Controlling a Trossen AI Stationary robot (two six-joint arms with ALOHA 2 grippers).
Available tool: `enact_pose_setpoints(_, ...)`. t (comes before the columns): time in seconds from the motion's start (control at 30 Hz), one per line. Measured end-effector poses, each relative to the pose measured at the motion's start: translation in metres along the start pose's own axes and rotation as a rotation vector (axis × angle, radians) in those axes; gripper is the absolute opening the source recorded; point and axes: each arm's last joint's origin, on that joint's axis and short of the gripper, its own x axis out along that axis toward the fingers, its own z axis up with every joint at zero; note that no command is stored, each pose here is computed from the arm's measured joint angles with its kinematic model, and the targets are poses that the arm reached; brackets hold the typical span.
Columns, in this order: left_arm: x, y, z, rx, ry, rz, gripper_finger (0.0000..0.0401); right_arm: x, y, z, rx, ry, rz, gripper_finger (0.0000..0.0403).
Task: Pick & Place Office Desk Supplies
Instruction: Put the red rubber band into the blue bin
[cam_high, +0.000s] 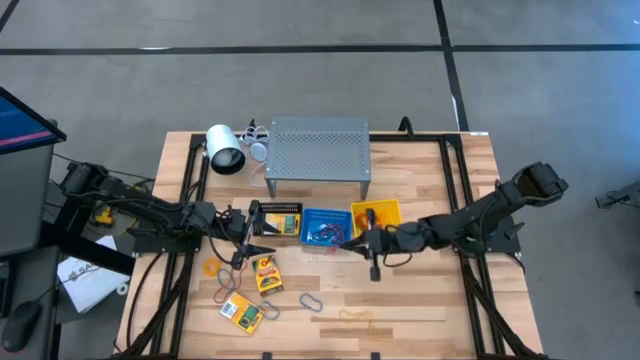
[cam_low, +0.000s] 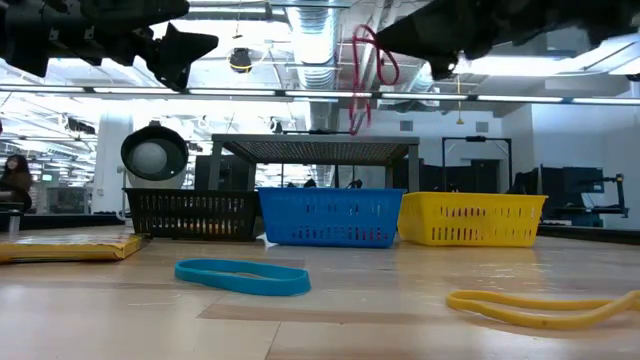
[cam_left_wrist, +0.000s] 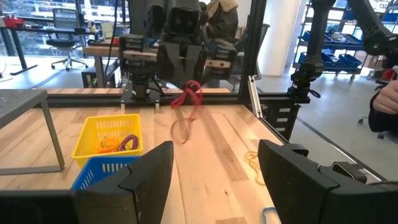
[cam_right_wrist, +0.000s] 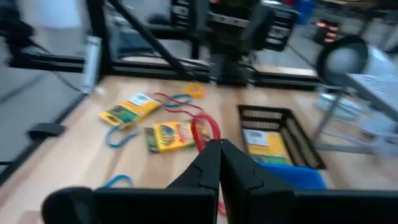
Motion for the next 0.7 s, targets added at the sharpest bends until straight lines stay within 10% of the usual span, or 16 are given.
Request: enact_pose_setpoints(0.7, 0.000, 0.000, 0.000, 0.000, 0.003, 0.001, 0.0232, -0.022, -0.046, -0.038, 0.068, -0.227, 0.075, 0.0000)
